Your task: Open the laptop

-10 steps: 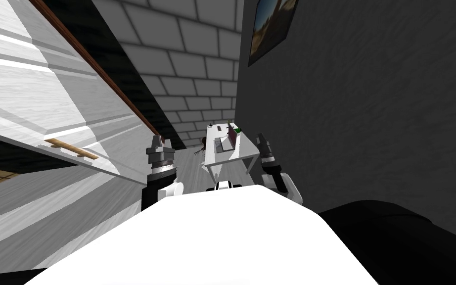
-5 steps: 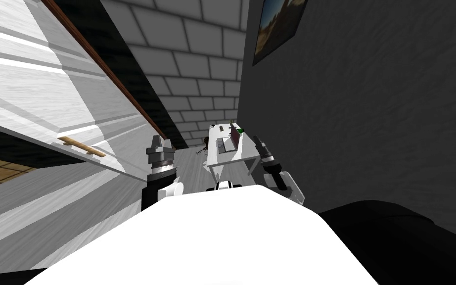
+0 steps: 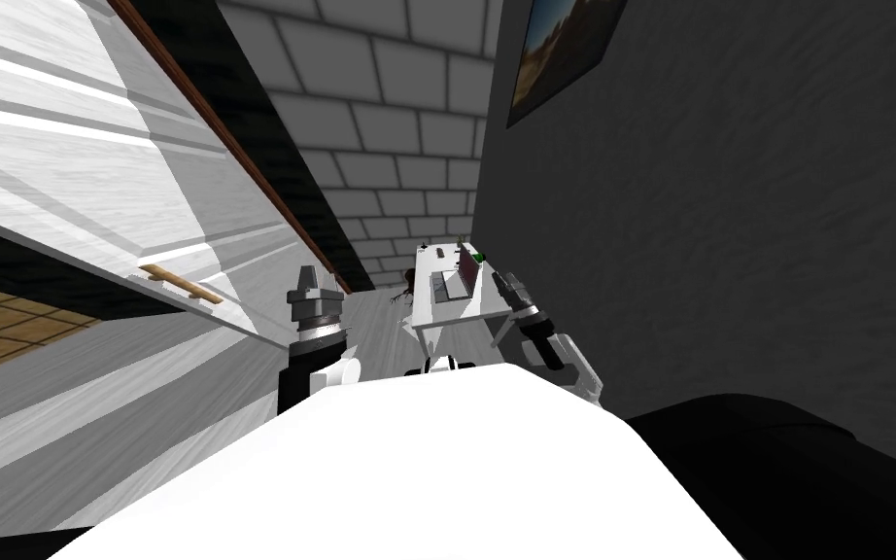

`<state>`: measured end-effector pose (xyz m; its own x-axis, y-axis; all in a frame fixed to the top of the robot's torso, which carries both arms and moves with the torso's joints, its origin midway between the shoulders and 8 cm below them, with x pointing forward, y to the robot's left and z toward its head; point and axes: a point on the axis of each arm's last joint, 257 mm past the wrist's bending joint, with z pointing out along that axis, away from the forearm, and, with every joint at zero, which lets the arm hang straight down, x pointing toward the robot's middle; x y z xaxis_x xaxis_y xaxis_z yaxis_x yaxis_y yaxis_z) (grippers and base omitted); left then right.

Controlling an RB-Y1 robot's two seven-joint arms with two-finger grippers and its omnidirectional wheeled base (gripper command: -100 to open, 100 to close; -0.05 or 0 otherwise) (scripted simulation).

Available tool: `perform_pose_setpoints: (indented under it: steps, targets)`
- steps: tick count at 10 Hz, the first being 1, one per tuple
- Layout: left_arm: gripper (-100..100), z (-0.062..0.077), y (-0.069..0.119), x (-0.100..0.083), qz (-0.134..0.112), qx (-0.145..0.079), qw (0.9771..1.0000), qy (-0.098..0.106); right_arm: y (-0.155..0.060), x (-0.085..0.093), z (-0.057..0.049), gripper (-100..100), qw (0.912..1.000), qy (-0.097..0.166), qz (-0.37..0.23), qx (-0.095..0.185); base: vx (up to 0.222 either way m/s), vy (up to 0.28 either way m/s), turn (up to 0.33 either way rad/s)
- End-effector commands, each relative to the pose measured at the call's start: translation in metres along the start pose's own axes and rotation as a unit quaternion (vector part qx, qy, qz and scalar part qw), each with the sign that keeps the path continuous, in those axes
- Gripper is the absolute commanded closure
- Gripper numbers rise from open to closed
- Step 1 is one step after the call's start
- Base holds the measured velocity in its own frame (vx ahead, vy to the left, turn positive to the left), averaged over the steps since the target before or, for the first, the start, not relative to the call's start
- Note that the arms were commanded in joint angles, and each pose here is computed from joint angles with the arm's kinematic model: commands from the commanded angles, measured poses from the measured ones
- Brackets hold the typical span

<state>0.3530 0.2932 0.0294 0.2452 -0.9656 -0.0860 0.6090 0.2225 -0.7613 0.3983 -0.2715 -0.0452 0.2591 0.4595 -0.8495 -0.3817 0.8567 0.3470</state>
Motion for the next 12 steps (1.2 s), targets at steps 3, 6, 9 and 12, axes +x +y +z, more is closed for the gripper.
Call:
perform_pose_setpoints:
  steps: [3,6,9,12]
  targets:
    - [0,0.0,0.0,0.0,0.0,0.0,1.0,0.0,-0.026,0.019,-0.001,-100,0.9869,0.051,-0.153,-0.005,0.031,0.025,0.084]
    - [0,0.0,0.0,0.0,0.0,0.0,1.0,0.0,-0.046,0.03,-0.003,-100,0.9631,0.088,-0.254,-0.015,0.035,0.029,0.077]
    - [0,0.0,0.0,0.0,0.0,0.0,1.0,0.0,-0.068,0.038,-0.005,-100,0.9276,0.123,-0.352,-0.027,0.029,0.027,0.084]
    - [0,0.0,0.0,0.0,0.0,0.0,1.0,0.0,-0.091,0.042,-0.008,-100,0.8836,0.153,-0.44,-0.042,0.037,0.025,0.081]
